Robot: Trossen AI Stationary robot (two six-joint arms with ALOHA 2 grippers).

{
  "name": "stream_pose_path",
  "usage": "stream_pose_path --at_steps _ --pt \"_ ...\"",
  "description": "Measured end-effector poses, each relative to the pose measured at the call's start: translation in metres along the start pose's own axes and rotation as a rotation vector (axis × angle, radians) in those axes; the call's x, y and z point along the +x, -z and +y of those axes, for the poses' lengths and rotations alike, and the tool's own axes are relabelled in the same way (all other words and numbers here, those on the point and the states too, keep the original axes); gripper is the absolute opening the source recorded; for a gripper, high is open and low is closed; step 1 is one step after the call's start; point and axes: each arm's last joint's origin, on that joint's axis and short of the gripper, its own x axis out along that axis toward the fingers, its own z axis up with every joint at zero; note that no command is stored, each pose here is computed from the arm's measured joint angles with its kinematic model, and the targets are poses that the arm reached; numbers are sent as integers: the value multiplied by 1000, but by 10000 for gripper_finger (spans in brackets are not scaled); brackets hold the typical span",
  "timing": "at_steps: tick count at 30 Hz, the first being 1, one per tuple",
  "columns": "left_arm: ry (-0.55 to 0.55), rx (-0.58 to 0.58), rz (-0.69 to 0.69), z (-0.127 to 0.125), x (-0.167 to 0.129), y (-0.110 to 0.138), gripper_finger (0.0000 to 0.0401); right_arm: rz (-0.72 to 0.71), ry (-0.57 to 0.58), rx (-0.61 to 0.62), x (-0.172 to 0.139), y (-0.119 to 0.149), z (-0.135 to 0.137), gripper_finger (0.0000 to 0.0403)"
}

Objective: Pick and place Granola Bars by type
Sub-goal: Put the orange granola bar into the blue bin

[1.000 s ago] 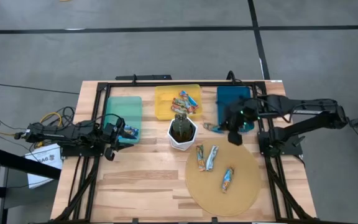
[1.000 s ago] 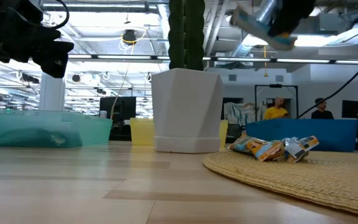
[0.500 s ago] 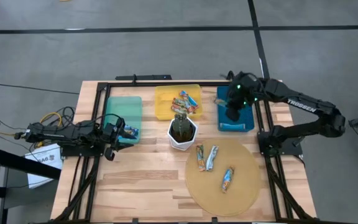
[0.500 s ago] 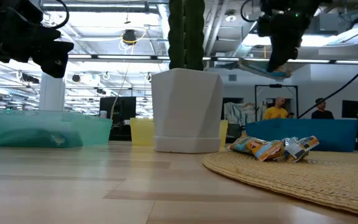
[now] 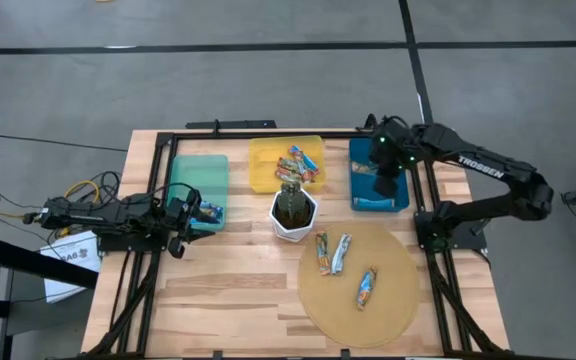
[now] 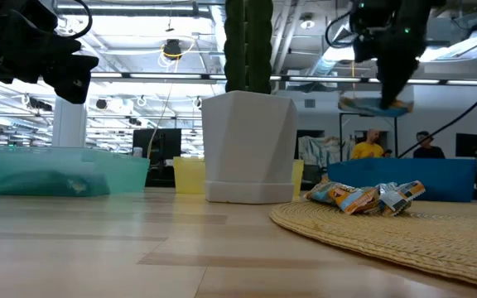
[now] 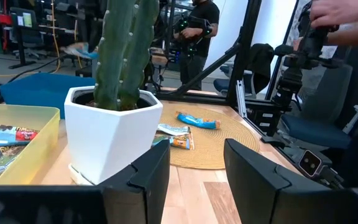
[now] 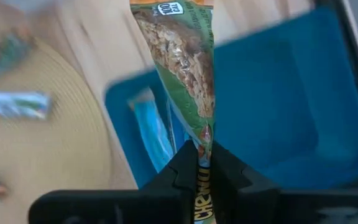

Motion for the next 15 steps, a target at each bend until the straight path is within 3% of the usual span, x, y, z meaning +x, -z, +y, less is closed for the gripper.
stream_pose_path --at_steps 8,15 --pt "-1 0 0 0 0 0 144 161 -8 -32 36 19 2 12" --pt "-1 0 -1 0 0 0 144 202 -19 -36 56 30 5 13"
